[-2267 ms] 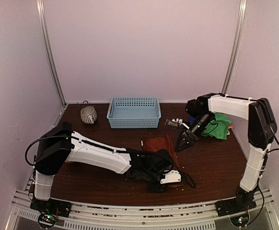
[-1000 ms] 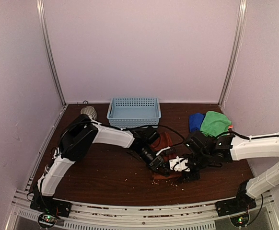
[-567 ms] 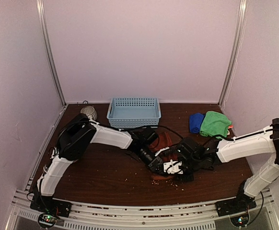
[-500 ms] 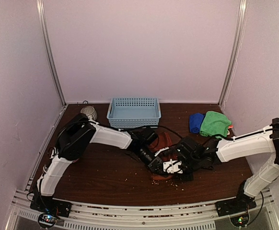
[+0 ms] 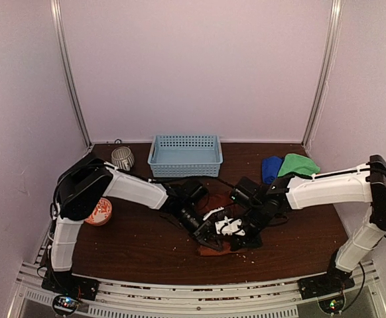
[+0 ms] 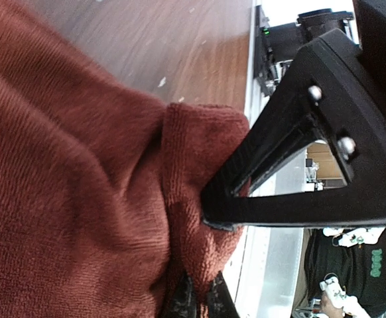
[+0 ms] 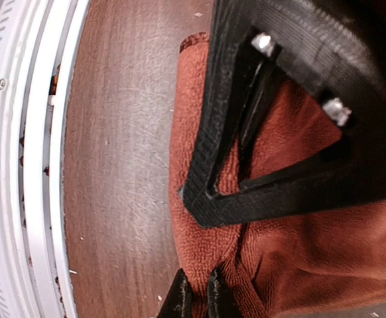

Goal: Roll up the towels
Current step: Roll the towel at the center of the board.

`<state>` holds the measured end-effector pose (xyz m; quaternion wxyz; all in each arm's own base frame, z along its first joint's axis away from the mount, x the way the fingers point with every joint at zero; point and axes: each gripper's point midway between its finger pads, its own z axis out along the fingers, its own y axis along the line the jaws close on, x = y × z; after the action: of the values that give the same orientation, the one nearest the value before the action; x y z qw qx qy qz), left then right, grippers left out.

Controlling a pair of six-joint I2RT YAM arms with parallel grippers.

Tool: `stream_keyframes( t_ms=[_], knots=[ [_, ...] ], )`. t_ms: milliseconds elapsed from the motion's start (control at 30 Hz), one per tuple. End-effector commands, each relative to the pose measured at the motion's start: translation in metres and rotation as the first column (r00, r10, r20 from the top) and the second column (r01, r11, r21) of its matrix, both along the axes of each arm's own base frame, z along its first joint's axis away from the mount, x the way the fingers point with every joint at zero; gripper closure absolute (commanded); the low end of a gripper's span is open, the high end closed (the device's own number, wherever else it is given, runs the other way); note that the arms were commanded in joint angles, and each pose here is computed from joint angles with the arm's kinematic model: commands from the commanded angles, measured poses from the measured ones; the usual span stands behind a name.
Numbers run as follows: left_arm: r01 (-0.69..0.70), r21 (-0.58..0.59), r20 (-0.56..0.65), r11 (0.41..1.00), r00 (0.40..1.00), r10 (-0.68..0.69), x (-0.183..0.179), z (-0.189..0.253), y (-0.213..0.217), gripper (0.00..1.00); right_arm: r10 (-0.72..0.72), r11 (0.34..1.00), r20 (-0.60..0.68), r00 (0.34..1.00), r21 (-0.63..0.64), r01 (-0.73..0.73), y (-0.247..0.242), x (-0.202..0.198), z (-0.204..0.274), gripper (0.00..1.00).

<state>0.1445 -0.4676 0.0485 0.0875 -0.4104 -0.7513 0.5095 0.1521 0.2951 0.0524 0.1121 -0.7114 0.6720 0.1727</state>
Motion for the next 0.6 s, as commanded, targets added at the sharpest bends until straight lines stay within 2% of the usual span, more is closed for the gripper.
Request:
stream_keyframes(
  t_ms=[0, 200, 367, 467, 567],
  knots=[
    [-0.041, 0.077, -0.039, 0.996, 0.998, 0.044, 0.001, -0.025, 0.009, 1.00, -0.015, 0.983, -0.232, 0.973, -0.179, -0.028, -0.038, -0.031, -0.029, 1.00],
    [-0.050, 0.103, -0.044, 0.993, 0.998, 0.055, 0.003, -0.040, 0.013, 1.00, -0.038, 0.976, -0.377, 0.925, -0.211, -0.046, -0.045, -0.034, -0.045, 1.00],
    [-0.128, 0.098, 0.008, 0.987, 0.992, 0.128, 0.019, -0.028, 0.020, 0.70, -0.042, 0.981, -0.440, 0.897, -0.188, -0.046, -0.040, -0.025, -0.045, 1.00],
    [-0.204, 0.084, 0.074, 0.975, 0.977, 0.198, 0.038, -0.012, 0.028, 0.62, -0.051, 0.977, -0.468, 0.882, -0.205, -0.052, -0.042, -0.023, -0.049, 1.00],
    [-0.262, 0.070, 0.150, 0.963, 0.957, 0.249, 0.048, 0.000, 0.039, 0.59, -0.061, 0.976, -0.506, 0.861, -0.212, -0.055, -0.042, -0.023, -0.053, 1.00]
  ],
)
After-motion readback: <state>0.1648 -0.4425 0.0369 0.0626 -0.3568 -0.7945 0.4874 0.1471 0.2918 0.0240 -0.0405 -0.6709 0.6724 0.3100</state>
